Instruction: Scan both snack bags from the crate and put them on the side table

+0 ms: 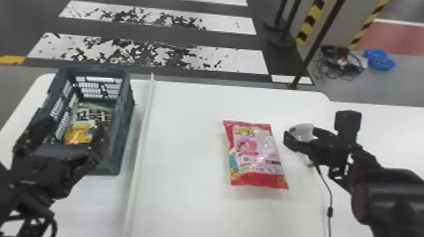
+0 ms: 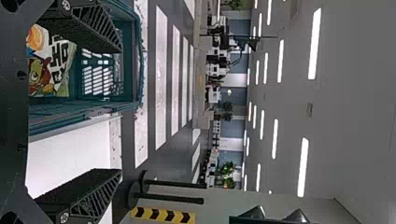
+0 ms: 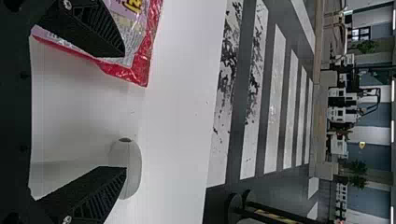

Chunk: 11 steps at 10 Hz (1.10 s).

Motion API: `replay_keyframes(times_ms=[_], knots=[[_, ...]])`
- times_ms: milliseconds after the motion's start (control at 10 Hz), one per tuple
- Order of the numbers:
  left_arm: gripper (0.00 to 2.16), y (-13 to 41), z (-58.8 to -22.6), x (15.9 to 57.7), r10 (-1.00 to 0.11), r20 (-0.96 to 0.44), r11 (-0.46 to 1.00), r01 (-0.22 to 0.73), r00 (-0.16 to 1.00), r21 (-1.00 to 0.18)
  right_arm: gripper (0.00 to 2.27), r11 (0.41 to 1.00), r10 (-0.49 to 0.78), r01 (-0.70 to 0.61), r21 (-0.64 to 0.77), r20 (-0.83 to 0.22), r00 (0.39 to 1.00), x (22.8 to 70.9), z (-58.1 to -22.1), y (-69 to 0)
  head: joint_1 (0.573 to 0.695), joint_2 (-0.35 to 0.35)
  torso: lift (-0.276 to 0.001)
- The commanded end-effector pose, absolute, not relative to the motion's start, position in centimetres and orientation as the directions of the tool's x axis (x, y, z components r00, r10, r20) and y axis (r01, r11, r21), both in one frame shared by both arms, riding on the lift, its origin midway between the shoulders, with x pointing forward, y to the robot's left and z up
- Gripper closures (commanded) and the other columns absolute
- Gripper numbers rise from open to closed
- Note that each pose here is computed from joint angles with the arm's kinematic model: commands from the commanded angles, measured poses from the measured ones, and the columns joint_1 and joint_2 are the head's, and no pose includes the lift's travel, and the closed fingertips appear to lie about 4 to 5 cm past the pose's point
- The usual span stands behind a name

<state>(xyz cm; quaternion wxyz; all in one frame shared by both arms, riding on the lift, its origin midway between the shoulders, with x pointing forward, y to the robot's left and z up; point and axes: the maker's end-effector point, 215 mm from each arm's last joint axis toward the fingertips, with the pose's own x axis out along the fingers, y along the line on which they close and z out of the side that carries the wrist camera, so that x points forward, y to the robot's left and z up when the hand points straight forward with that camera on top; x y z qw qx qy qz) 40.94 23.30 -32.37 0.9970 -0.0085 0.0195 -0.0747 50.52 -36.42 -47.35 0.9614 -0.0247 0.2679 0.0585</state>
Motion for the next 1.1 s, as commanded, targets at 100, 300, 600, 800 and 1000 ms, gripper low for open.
replay_keyframes(times_ms=[100,300,600,800,1000], knots=[[0.08,23.3,-32.3,40.9,-0.150,-0.036,0.989,0.149,0.988,-0.020,0.06,0.995,0.058,-0.091,-0.034,-0.544,0.837,51.2,-48.9,-39.4,0.695,-0.167,-0.087],[0.08,23.3,-32.3,40.9,-0.151,-0.036,0.988,0.150,0.988,-0.020,0.06,0.996,0.037,-0.078,-0.049,-0.563,0.826,51.8,-50.0,-41.2,0.695,-0.194,-0.087],[0.08,23.3,-32.1,40.8,-0.154,-0.029,0.988,0.154,0.988,-0.020,0.43,0.995,0.012,-0.070,-0.072,-0.608,0.794,52.3,-51.6,-42.7,0.695,-0.218,-0.087],[0.08,23.4,-32.1,40.7,-0.152,-0.027,0.988,0.151,0.988,-0.021,1.52,0.994,0.010,-0.081,-0.078,-0.659,0.752,51.4,-53.4,-42.9,0.695,-0.227,-0.087],[0.08,23.4,-32.1,40.7,-0.151,-0.027,0.988,0.150,0.988,-0.022,2.18,0.994,0.012,-0.081,-0.068,-0.687,0.726,50.7,-54.2,-42.8,0.695,-0.231,-0.087]])
